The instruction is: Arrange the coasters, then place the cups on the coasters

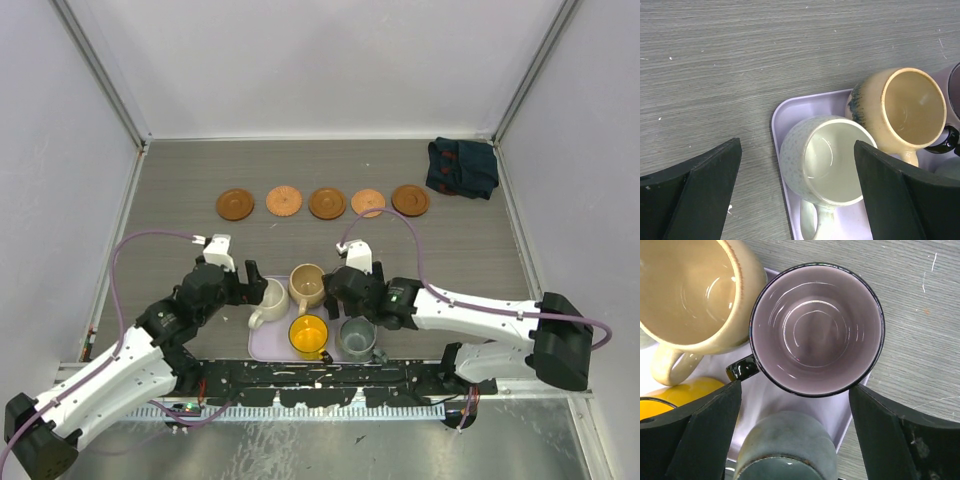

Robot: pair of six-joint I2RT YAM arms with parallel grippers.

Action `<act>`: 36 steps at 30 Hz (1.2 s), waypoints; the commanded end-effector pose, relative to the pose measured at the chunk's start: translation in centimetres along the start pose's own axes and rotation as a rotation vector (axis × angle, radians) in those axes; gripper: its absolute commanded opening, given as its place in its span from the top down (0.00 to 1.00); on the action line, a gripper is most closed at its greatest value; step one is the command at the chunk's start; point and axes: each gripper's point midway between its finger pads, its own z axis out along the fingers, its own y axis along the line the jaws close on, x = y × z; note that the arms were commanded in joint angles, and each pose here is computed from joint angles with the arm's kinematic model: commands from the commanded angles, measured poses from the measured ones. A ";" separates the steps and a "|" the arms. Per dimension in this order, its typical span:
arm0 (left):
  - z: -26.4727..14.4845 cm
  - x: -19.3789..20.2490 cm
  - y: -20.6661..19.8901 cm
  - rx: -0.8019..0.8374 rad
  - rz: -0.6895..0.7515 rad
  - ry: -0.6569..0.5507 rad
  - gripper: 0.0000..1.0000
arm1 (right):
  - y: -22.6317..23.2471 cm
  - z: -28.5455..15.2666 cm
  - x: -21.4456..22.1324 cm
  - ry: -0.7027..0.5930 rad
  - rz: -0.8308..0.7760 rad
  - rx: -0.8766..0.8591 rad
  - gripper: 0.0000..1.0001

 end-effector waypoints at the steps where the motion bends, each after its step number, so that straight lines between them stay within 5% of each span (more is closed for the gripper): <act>1: -0.3 -0.5 0.0 0.004 0.017 -0.028 0.04 | 1.4 -0.5 -3.5 -0.135 0.132 0.025 0.08; 27: 0.5 -0.1 -0.7 0.028 -0.002 -0.011 0.04 | -7.9 -3.0 -0.7 -0.182 0.231 0.380 0.09; 36: 0.1 -0.1 -0.5 0.031 -0.011 -0.016 0.04 | -6.4 -3.9 -2.2 -0.209 0.287 0.296 0.16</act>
